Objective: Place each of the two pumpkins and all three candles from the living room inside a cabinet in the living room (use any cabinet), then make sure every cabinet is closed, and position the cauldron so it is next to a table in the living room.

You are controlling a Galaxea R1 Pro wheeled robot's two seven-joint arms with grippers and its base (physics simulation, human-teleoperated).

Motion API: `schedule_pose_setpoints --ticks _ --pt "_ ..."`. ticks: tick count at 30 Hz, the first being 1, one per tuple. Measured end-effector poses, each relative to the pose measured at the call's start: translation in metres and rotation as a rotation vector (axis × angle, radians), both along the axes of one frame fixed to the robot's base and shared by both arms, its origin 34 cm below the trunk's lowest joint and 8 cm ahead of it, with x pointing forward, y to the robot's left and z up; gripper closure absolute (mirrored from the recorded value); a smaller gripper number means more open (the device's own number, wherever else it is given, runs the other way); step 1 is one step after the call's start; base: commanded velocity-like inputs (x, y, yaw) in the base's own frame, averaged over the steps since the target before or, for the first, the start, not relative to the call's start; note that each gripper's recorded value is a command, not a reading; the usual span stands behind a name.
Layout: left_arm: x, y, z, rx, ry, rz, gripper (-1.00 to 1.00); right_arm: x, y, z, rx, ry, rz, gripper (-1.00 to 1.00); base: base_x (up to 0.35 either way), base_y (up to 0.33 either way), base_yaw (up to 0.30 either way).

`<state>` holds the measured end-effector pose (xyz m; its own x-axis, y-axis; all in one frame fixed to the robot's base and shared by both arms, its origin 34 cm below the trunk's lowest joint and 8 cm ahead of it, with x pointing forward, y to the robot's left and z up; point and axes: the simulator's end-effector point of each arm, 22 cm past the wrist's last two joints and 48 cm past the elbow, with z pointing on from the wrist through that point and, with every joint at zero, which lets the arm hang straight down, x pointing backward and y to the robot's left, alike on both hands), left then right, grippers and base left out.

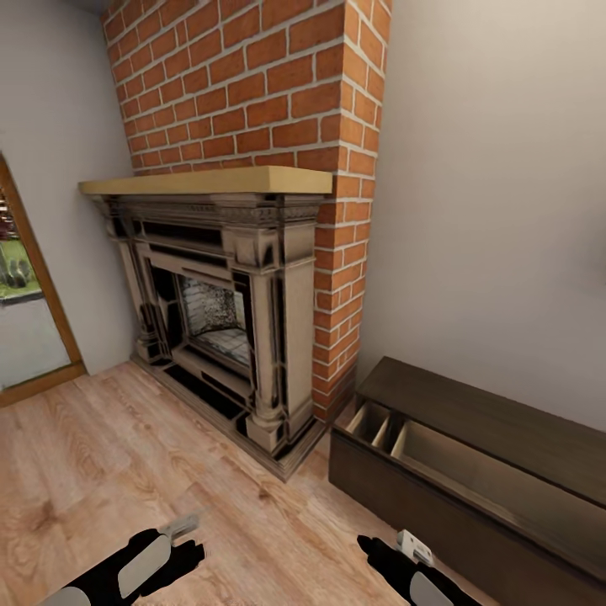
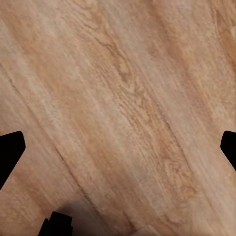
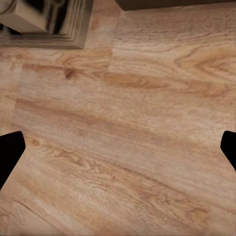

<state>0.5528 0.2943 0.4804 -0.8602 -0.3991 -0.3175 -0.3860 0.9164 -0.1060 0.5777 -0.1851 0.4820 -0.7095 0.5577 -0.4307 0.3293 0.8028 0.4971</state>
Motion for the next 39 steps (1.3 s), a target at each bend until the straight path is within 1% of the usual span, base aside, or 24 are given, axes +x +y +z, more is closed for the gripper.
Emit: schedule_pose_setpoints --ticks 39 --pt "0.0004 0.0001 0.0002 -0.001 -0.001 0.002 -1.0 -0.0001 0.0001 -0.0001 0.0 0.0 0.0 -1.0 0.0 0.0 0.283"
